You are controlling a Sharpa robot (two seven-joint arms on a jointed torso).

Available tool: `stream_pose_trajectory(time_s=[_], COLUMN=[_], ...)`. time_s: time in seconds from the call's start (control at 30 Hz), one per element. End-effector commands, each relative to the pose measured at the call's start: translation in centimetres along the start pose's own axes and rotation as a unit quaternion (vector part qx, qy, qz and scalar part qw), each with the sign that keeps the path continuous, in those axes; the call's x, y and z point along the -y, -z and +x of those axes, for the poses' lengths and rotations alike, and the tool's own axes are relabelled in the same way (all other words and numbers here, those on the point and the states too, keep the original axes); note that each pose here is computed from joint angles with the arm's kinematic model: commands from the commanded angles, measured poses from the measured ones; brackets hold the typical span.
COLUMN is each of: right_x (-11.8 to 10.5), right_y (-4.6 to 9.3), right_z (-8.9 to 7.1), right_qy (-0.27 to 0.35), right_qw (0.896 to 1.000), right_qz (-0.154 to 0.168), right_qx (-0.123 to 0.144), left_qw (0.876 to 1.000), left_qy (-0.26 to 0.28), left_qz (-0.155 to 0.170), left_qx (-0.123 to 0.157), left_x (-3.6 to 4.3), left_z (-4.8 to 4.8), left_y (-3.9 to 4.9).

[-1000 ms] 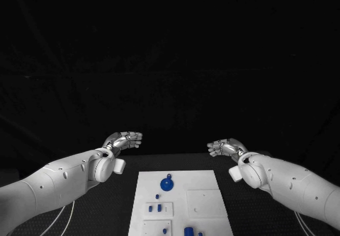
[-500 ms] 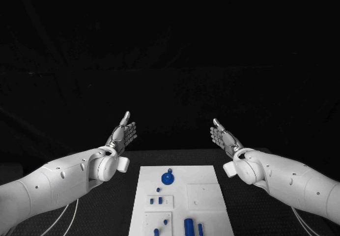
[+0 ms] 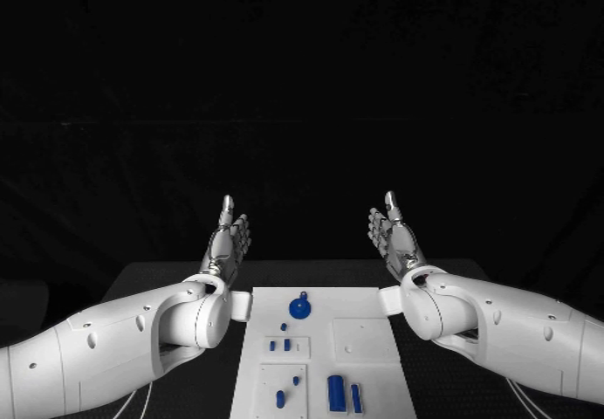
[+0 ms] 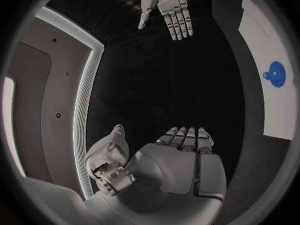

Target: Assemble the parts on the task board

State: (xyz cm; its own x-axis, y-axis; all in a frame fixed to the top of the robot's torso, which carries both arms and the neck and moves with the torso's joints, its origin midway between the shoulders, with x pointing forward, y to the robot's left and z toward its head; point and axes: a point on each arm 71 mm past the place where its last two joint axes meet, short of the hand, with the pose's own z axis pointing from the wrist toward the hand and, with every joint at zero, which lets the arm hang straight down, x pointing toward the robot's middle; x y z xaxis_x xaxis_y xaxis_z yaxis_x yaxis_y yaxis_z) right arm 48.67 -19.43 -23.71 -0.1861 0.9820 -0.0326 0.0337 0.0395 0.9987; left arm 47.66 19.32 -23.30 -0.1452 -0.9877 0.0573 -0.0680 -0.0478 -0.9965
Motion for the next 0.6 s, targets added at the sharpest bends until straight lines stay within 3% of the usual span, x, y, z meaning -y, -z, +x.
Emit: stream_pose_trajectory(time_s=[0.03,0.27,0.6], right_x=[-0.7,-1.2,-1.2], right_y=[1.2,2.4,2.5], right_z=[-0.1,0.6,0.6], right_qy=[-0.013,-0.023,-0.023], right_qw=[0.997,0.996,0.996], right_qz=[-0.019,-0.019,-0.019], right_qx=[0.074,0.084,0.084], left_qw=[0.997,0.997,0.997], left_qy=[-0.022,-0.022,-0.022], left_qz=[0.03,0.032,0.032], left_qx=[0.061,0.065,0.065], left_x=[0.63,0.77,0.77], left_z=[-0.05,0.34,0.34], left_y=[0.95,1.51,1.51])
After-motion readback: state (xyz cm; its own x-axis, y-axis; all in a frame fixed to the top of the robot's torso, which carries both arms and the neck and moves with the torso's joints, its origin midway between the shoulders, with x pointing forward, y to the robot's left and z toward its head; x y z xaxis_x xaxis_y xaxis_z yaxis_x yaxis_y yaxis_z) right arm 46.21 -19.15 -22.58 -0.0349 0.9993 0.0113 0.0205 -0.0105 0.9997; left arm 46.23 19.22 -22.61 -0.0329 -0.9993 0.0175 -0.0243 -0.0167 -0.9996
